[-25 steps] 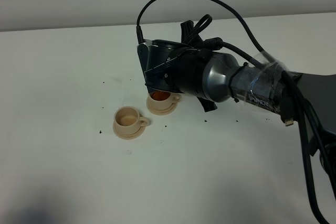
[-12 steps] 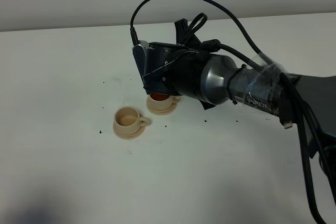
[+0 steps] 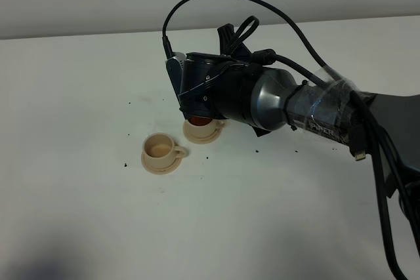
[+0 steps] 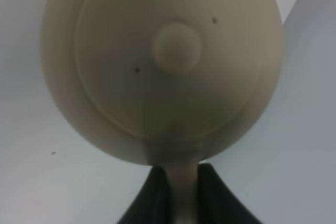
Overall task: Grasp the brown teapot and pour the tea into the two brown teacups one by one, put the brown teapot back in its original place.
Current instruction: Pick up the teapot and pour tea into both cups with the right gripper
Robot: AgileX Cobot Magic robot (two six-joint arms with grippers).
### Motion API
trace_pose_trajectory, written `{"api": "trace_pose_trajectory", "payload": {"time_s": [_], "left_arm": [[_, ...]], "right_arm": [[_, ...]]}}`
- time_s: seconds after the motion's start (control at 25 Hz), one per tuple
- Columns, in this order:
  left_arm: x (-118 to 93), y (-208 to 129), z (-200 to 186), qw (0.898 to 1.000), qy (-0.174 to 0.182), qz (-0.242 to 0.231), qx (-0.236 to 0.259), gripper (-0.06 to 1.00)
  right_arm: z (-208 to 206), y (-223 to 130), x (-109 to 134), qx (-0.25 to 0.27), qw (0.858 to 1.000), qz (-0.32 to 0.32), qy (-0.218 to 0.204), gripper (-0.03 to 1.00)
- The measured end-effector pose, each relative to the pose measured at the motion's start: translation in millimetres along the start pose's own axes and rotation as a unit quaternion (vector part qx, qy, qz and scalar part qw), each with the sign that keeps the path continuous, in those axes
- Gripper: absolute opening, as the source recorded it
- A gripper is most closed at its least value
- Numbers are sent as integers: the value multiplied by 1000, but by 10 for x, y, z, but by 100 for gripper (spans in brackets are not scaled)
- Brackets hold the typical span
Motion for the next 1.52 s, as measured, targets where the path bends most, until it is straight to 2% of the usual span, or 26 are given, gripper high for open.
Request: {"api": "trace_pose_trajectory", "payload": {"time_s": [1.12,1.52], "left_arm": [[0,0,0,1000,0,0,0,37],[0,0,0,1000,0,0,0,37]], "right_arm": [[-30,32,1,0,1000,-20,-7,13],[85,109,104,7,1000,8,11,13]]}}
Point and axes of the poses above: a point on each arm's last joint axis where the gripper is mounted, z pointing out along that axis toward the gripper, x along the wrist's bending axis when the last joint is at zero, y = z × x, the point moved 3 cm from there along z, pointing out along that axis toward the gripper
